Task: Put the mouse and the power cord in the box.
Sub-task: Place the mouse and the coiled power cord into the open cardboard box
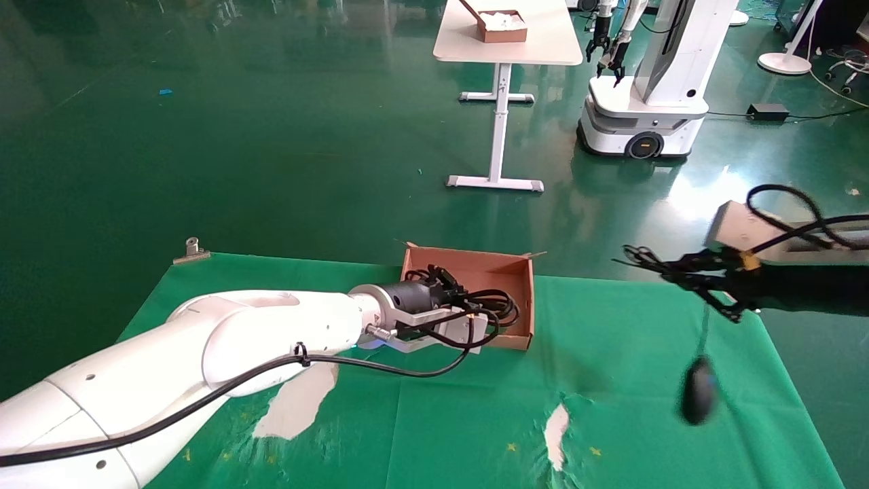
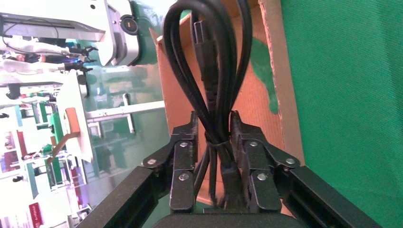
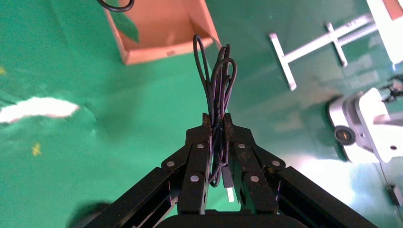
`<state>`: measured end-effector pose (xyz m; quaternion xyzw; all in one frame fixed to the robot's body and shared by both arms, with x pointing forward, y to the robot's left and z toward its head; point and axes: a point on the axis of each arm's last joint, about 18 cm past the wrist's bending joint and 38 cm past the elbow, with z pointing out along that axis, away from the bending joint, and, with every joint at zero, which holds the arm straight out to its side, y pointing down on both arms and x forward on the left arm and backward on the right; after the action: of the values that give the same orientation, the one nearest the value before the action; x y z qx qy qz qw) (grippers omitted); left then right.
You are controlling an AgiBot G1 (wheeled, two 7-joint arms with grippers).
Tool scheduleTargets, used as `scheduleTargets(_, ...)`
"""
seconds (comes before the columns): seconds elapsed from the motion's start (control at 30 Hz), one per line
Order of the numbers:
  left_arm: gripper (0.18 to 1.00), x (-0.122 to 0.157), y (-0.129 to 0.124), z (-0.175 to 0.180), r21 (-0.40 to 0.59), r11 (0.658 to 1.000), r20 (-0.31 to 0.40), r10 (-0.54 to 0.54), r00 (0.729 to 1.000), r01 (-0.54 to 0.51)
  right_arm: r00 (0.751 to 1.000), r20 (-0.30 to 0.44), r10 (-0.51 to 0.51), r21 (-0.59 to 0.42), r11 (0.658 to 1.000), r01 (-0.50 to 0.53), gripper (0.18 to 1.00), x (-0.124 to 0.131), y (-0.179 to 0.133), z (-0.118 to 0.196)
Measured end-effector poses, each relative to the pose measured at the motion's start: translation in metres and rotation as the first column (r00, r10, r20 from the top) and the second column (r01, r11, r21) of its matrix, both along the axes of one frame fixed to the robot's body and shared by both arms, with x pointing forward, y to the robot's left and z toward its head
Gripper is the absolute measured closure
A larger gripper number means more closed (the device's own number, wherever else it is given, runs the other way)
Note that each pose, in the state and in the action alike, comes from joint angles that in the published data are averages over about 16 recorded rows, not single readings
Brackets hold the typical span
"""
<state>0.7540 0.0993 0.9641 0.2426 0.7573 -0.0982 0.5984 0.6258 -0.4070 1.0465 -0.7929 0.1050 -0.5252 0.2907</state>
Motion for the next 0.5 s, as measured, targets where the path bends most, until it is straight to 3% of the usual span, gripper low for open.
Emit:
scheduleTargets(0.3, 0.77, 0.002, 0.001, 0.003, -0.012, 1.0, 0.004, 0.014, 1.0, -0.014, 0.999, 0.018, 0.04, 0.004, 0.999, -0.04, 0.959, -0.002, 0.016, 0.005)
scheduleTargets(0.5, 0.657, 0.012, 0.02, 0.017, -0.069, 0.995, 0.015, 0.079, 0.997, -0.078, 0.997, 0.028, 0.073, 0.002, 0.997, -0.073, 0.959, -0.004, 0.025, 0.009)
